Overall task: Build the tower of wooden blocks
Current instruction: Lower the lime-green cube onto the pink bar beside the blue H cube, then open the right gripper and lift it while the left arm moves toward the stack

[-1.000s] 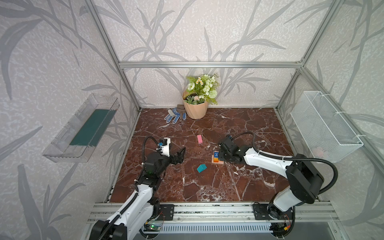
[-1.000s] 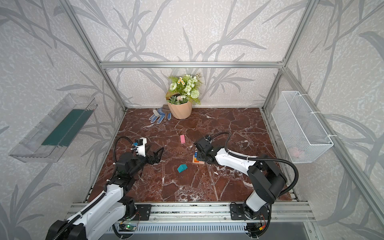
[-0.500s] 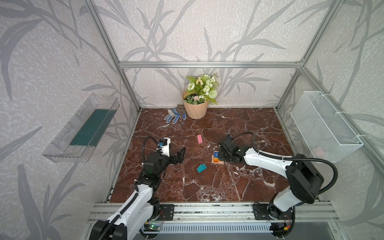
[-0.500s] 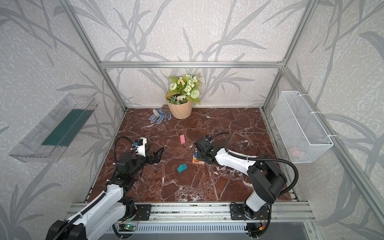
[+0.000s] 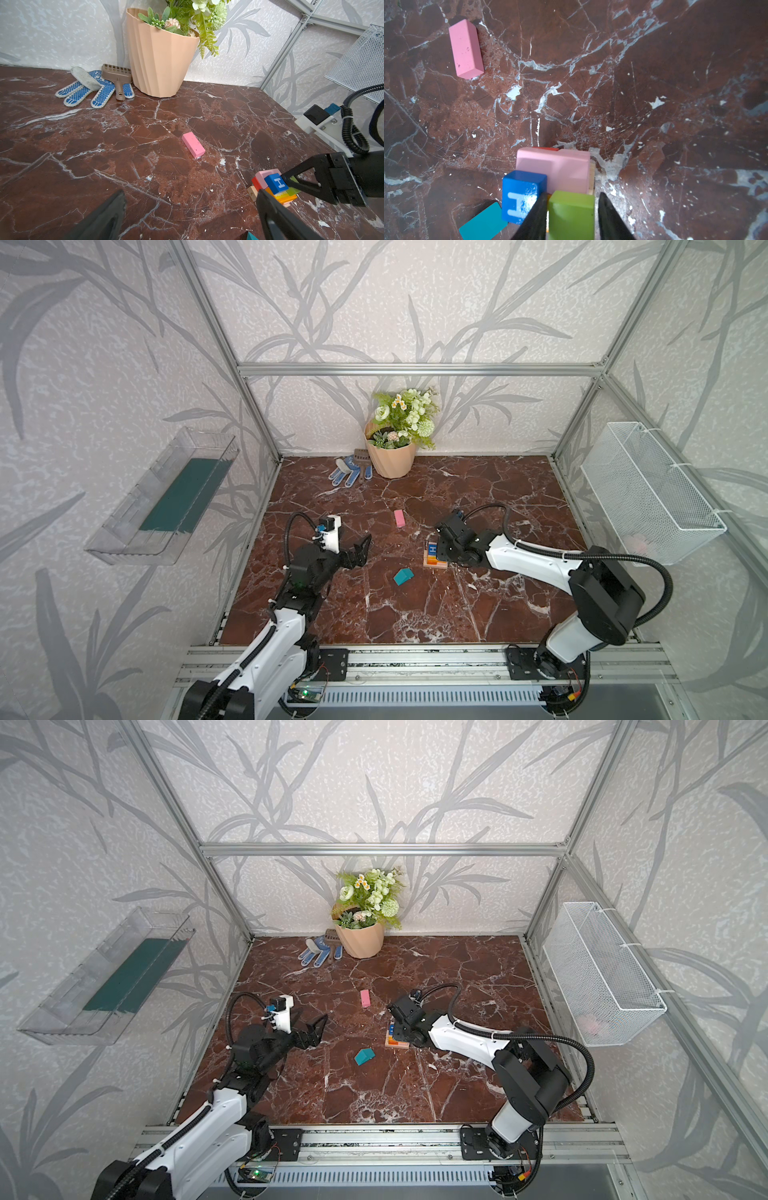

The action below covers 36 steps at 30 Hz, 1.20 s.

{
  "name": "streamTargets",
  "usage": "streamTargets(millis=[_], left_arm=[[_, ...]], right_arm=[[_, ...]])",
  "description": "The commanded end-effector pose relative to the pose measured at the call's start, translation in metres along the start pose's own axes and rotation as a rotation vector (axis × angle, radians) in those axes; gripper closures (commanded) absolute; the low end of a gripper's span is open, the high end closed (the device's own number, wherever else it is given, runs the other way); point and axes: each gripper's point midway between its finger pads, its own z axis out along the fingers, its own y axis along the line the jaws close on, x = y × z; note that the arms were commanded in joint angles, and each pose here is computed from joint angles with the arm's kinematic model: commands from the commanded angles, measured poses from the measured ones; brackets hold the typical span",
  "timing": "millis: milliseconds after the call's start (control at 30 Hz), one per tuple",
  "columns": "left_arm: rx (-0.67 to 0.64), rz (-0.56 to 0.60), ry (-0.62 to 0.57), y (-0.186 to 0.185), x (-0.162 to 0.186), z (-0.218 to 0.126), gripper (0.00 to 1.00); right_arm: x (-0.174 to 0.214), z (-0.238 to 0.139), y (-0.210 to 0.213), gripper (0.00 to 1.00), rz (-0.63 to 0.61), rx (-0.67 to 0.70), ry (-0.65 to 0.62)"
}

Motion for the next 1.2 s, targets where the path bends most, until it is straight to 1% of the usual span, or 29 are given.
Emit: streamTargets(millis=[0, 100, 167, 400, 500, 600, 700, 733, 767, 833, 900, 933, 967, 1000, 1033, 1067, 1100, 1133, 1167], left_arm=[[0.021, 0.020, -0.017, -0.004, -0.002, -0.001, 0.01], [0.022, 0.021, -0.017, -0.004, -0.002, -0.001, 0.01], [0.023, 0.021, -0.017, -0.004, -0.002, -0.001, 0.01], [0.024, 0.022, -0.019, -0.004, -0.002, -0.001, 0.01], [0.025, 0.022, -0.018, -0.005, -0.002, -0.001, 0.01], [0.027, 0.024, -0.018, -0.005, -0.002, -0.001, 0.01], [0.058, 0.020, -0.012, -0.010, -0.002, 0.000, 0.01], [0.097, -0.009, 0.002, -0.017, -0.004, 0.002, 0.01], [0.127, -0.064, 0.017, -0.022, -0.007, 0.004, 0.01], [0.214, -0.144, 0.019, -0.038, -0.020, 0.006, 0.01], [0.240, -0.204, -0.028, -0.042, -0.034, 0.006, 0.01], [0.204, -0.249, -0.068, -0.034, -0.038, 0.006, 0.01], [0.142, -0.318, -0.110, -0.021, -0.039, 0.006, 0.01], [0.071, -0.403, -0.131, -0.006, -0.035, 0.007, 0.01], [-0.005, -0.532, -0.133, 0.010, -0.025, 0.008, 0.01], [-0.074, -0.643, -0.105, 0.022, -0.014, 0.009, 0.01], [-0.105, -0.706, -0.053, 0.025, -0.003, 0.012, 0.01], [-0.098, -0.732, 0.006, 0.020, 0.003, 0.016, 0.01], [-0.065, -0.739, 0.063, 0.012, 0.006, 0.021, 0.05]], right_arm=[[-0.006, -0.012, -0.003, 0.55, 0.012, 0.001, -0.029], [-0.006, -0.015, 0.001, 0.47, 0.002, -0.030, -0.033], [-0.005, -0.016, 0.003, 0.44, -0.008, -0.044, -0.027], [-0.001, -0.025, -0.004, 0.44, -0.007, -0.047, -0.040], [0.002, -0.031, -0.007, 0.50, -0.015, -0.065, -0.052], [0.005, -0.036, -0.012, 0.57, -0.025, -0.073, -0.062], [0.008, -0.040, -0.016, 0.61, -0.031, -0.082, -0.070], [0.009, -0.041, -0.017, 0.61, -0.035, -0.086, -0.072], [0.010, -0.042, -0.017, 0.62, -0.043, -0.092, -0.072], [0.011, -0.045, -0.017, 0.63, -0.053, -0.099, -0.075], [0.011, -0.046, -0.017, 0.64, -0.058, -0.117, -0.085], [0.012, -0.046, -0.016, 0.64, -0.064, -0.130, -0.092], [0.012, -0.046, -0.016, 0.64, -0.066, -0.140, -0.097], [0.012, -0.046, -0.016, 0.64, -0.069, -0.145, -0.100], [0.013, -0.045, -0.016, 0.64, -0.070, -0.148, -0.105], [0.013, -0.044, -0.018, 0.64, -0.069, -0.148, -0.110], [0.014, -0.043, -0.017, 0.64, -0.070, -0.151, -0.111], [0.014, -0.042, -0.018, 0.64, -0.072, -0.151, -0.111], [0.015, -0.042, -0.018, 0.64, -0.076, -0.154, -0.110]])
